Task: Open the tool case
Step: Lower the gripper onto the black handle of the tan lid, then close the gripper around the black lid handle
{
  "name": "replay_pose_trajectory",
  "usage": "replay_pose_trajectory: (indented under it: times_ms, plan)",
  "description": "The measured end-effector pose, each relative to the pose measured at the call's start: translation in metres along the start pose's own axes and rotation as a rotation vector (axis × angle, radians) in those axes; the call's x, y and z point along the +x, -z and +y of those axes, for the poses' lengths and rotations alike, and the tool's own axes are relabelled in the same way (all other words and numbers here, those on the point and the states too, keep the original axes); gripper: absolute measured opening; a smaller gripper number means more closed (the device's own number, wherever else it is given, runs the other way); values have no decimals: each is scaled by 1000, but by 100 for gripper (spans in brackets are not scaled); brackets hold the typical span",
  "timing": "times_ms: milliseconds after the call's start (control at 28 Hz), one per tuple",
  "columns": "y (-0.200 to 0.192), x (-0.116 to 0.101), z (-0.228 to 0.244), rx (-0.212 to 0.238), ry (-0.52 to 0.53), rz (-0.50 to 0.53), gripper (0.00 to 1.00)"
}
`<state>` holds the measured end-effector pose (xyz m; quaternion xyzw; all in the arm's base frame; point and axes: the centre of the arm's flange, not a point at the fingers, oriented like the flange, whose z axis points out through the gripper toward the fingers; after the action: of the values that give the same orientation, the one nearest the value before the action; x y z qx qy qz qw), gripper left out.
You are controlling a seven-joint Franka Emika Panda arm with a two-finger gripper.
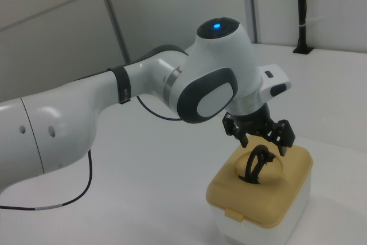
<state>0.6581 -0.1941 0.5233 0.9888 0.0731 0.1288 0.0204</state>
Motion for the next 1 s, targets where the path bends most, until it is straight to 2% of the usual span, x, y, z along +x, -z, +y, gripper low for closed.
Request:
replay_pose_trajectory:
  times_ms: [286, 571, 786, 893, 964, 1000]
  plan:
    - [-12, 4, -16, 23, 16, -13, 100]
    - [-19, 2, -17, 27, -62, -26, 100]
    - [-19, 1, -17, 27, -82, -28, 99]
    - [-21, 1, -17, 28, -84, -31, 91]
    - [-23, -1, -17, 31, -85, -36, 89]
    - [-24, -1, -17, 31, -85, -38, 83]
